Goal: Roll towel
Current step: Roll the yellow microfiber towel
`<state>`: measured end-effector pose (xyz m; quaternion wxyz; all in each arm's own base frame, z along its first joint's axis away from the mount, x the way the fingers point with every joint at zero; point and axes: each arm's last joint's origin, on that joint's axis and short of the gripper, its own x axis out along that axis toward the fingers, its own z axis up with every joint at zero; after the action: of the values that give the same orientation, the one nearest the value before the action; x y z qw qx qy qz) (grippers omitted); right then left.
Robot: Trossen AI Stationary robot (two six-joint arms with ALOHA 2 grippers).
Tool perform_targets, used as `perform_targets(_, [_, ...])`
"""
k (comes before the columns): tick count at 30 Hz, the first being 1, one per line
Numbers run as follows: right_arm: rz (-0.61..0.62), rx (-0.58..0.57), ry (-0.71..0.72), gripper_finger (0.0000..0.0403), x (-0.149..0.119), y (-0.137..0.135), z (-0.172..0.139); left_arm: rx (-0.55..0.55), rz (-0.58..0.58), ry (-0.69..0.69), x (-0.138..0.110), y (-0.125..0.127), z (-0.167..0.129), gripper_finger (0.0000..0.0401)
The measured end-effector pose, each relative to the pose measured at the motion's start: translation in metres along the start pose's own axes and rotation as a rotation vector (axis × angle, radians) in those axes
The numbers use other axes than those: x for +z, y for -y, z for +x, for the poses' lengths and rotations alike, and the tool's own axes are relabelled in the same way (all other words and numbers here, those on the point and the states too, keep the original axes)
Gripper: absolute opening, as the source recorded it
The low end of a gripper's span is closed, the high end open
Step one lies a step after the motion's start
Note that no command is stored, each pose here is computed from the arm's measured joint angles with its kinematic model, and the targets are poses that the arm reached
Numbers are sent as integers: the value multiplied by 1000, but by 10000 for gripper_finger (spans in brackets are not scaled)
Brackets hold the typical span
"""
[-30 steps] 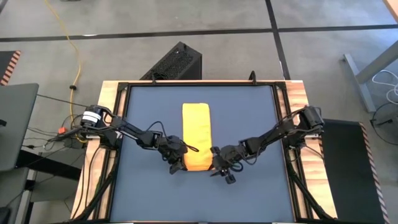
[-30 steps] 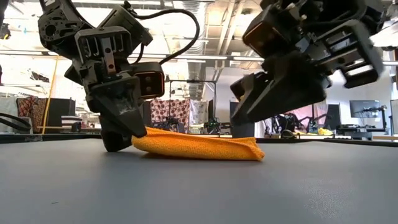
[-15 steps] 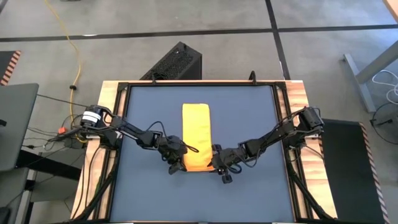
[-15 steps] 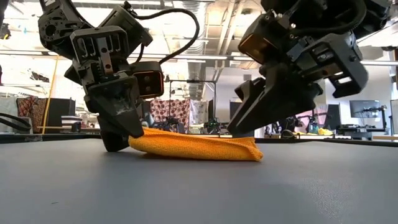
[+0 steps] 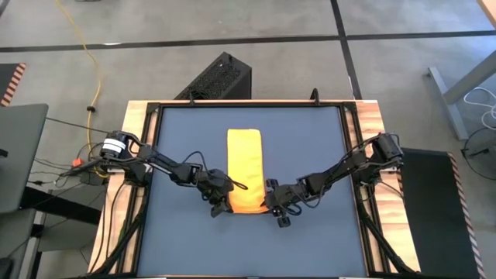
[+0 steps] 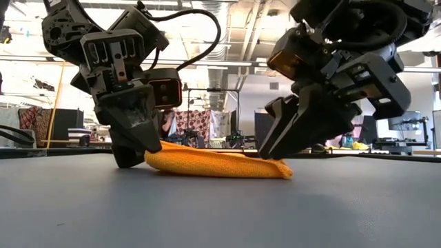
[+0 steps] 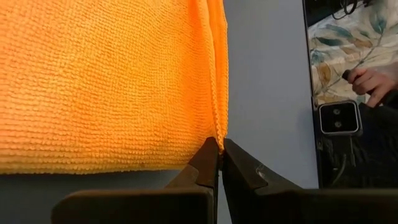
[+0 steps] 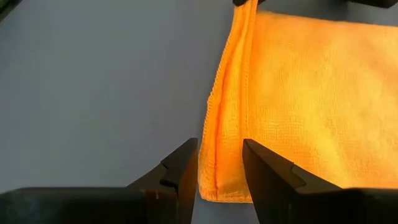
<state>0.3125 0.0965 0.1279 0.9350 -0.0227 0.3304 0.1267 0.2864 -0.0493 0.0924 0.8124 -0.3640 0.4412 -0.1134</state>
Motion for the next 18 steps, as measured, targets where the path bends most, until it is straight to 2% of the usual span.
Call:
perform_targets(4, [26, 11, -22, 153, -9, 0, 9, 6, -10, 9, 0, 0, 0, 0])
perform_targets(11, [49, 18, -4, 144, -10, 3, 13, 9, -19, 11, 0, 0, 0, 0])
perform_targets(18, [108, 19, -33, 78, -12, 5, 13, 15, 0, 14, 0, 0, 0, 4])
